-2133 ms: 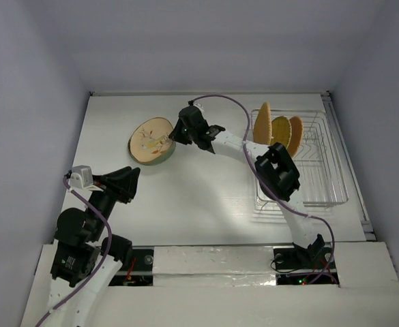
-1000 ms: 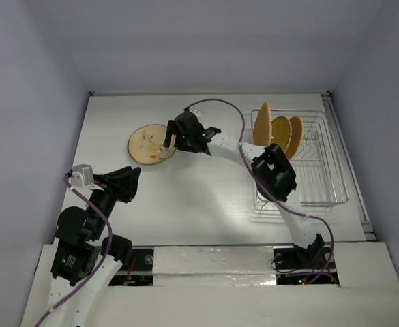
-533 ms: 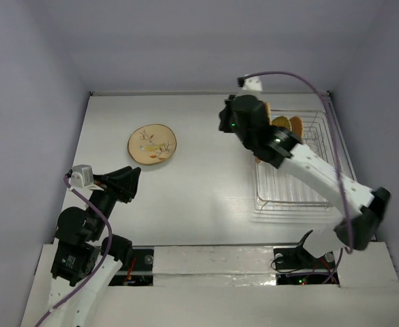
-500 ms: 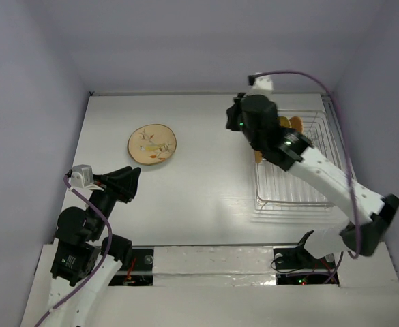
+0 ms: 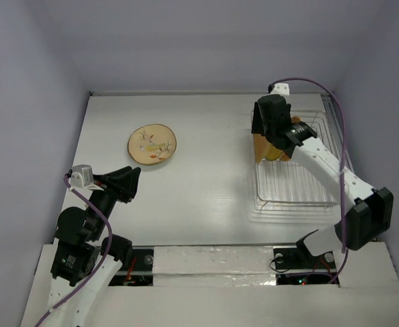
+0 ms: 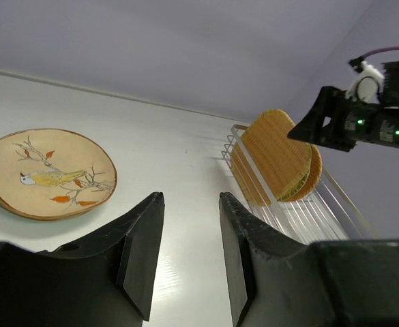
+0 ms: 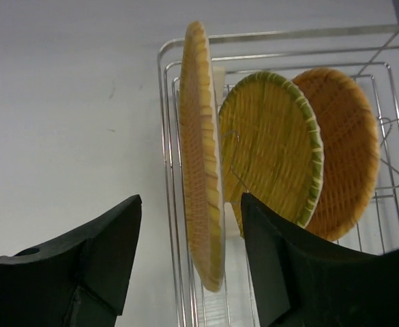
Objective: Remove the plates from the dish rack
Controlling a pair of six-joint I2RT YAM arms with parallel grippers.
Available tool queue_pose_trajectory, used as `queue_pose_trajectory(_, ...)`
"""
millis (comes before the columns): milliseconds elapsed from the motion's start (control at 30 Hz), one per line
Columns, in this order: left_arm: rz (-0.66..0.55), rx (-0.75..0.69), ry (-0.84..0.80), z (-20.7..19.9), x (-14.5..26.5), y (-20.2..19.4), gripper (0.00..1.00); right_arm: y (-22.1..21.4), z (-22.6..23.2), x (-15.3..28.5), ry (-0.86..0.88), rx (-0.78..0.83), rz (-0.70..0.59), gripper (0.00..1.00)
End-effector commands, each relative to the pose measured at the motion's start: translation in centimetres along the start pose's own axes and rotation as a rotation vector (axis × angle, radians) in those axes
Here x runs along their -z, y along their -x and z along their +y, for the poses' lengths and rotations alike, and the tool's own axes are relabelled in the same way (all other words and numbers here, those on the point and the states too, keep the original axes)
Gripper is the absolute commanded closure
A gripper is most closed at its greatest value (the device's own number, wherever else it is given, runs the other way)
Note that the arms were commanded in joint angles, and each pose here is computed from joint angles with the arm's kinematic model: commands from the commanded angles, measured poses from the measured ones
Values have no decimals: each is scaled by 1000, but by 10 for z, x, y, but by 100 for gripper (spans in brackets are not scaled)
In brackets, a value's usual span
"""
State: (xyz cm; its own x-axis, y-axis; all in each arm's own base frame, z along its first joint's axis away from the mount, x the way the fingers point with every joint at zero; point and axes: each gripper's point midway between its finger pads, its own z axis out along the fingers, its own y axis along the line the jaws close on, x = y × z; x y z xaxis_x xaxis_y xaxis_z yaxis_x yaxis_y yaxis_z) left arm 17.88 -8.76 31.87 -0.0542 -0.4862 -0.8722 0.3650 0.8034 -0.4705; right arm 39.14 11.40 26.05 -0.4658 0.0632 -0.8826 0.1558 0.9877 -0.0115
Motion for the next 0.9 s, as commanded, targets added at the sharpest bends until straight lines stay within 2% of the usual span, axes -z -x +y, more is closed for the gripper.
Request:
queue_pose_trajectory(0, -27, 3, -14, -5, -2, 9, 65, 13, -4, -7, -10, 16, -17, 36)
queue_pose_trajectory(67, -24, 5, -13, -5, -3, 8, 65, 14, -6, -12, -31, 31, -21, 41)
queue_pose_trajectory(167, -20, 3, -11, -4, -4, 7, 65, 11, -10, -18, -72, 62, -7, 54)
queue_pose_trajectory(200, -17, 3, -10, -4, -4, 7, 65, 10, -10, -19, -75, 70, -2, 65)
queue_pose_trajectory(267, -16, 3, -12, -4, -4, 7, 65, 11, -12, -20, -86, 81, -4, 75)
queue_pose_trajectory(300, -17, 3, -12, -5, -4, 7, 65, 11, -14, -18, -93, 88, 0, 84)
queue_pose_trajectory(400, -20, 3, -14, -5, -3, 7, 65, 26, -20, -8, -106, 94, -34, 99)
queue_pose_trajectory(733, -17, 5, -14, -5, -4, 7, 65, 105, -50, 52, -149, 53, -212, 100)
queue_pose_trajectory(867, -16, 5, -15, -5, -4, 7, 65, 132, -56, 89, -78, -20, -291, 100)
